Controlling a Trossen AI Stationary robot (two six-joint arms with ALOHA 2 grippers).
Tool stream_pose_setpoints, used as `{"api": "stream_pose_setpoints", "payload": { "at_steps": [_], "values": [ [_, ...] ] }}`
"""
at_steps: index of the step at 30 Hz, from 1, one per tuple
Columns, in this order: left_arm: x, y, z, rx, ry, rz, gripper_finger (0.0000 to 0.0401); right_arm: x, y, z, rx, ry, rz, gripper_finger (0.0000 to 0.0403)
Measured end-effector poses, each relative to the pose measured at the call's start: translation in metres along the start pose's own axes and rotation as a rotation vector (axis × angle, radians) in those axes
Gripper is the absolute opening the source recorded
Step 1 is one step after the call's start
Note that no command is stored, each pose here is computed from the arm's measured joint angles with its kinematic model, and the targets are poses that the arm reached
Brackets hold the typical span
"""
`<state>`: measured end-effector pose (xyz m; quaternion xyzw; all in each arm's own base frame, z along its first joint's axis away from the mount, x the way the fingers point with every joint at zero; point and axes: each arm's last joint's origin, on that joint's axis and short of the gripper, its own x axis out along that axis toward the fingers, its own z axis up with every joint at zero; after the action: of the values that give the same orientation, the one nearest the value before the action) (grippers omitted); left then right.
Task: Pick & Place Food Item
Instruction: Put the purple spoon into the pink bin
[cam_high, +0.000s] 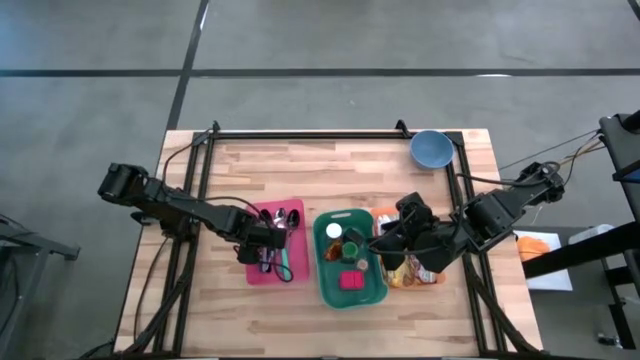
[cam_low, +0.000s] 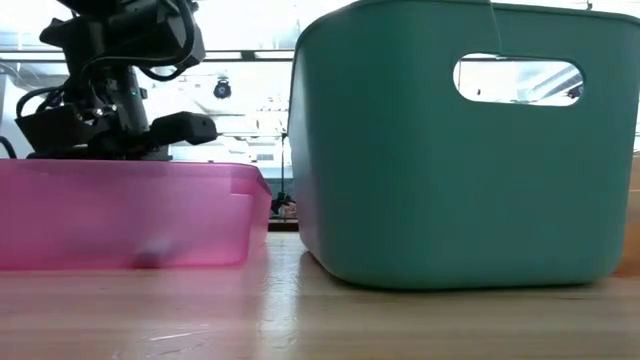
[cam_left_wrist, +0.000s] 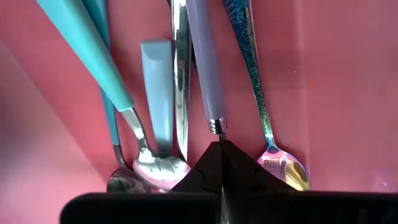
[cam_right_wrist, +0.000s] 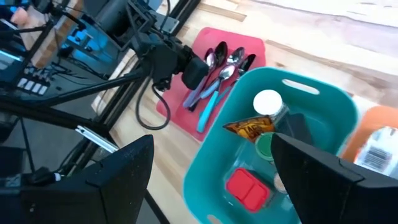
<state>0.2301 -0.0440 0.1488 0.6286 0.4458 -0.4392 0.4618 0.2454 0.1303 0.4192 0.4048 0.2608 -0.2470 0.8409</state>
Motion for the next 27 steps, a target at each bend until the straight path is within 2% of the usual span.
{"api": "stream_pose_setpoints", "payload": {
  "at_steps": [14, 20, 27],
  "values": [
    [0.001, 0.000, 0.000, -0.026, -0.008, 0.013, 0.0000, 0.000, 0.003, 0.000, 0.005, -0.005, 0.026, 0.0319],
    [0.002, 0.005, 0.001, -0.039, -0.025, 0.061, 0.0000, 0.000, 0.003, 0.000, 0.008, -0.005, 0.028, 0.0319],
    [0.001, 0.015, 0.002, -0.159, -0.041, 0.162, 0.0013, 0.000, 0.003, 0.000, 0.011, 0.016, 0.032, 0.0319]
  ]
}}
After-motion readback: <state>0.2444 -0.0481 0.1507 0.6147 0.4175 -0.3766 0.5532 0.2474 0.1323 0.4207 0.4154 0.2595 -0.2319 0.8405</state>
